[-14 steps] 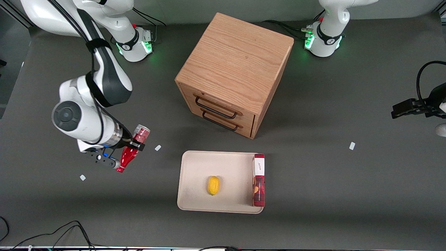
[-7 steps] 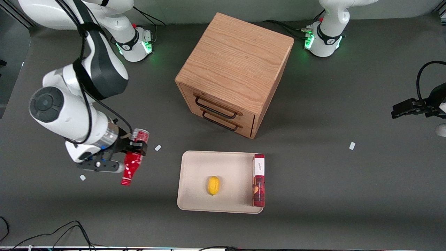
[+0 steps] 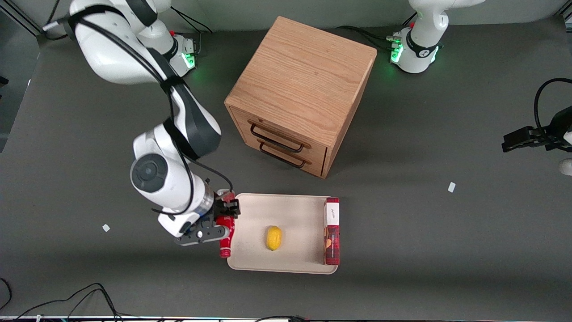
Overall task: Place coke bottle on tray
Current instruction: 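Lift the bottle upright with the right gripper and carry it to the tray, then lower the bottle upright onto the tray beside the lemon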
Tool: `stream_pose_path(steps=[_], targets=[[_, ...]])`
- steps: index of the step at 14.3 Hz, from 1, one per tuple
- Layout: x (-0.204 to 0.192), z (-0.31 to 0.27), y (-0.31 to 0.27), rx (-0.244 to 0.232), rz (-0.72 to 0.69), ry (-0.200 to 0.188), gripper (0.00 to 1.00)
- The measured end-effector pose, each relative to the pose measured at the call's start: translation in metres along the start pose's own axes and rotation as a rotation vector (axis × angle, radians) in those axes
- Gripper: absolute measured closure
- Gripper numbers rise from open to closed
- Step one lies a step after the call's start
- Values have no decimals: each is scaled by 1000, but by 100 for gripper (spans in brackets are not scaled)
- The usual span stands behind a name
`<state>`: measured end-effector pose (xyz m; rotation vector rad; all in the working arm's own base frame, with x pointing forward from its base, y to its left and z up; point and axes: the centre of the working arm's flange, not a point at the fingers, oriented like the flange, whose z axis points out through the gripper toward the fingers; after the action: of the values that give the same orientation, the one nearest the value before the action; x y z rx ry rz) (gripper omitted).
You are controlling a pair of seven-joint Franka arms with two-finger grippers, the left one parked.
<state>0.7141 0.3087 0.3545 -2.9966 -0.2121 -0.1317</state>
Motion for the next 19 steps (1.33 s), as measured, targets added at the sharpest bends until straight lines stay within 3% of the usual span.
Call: stream_pose_path(steps=[7,13,19], targets=[[0,88,16,3,20,-44,46],[-4,141,21,16,51,-26,46],[-5,157,23,25,68,-4,46]])
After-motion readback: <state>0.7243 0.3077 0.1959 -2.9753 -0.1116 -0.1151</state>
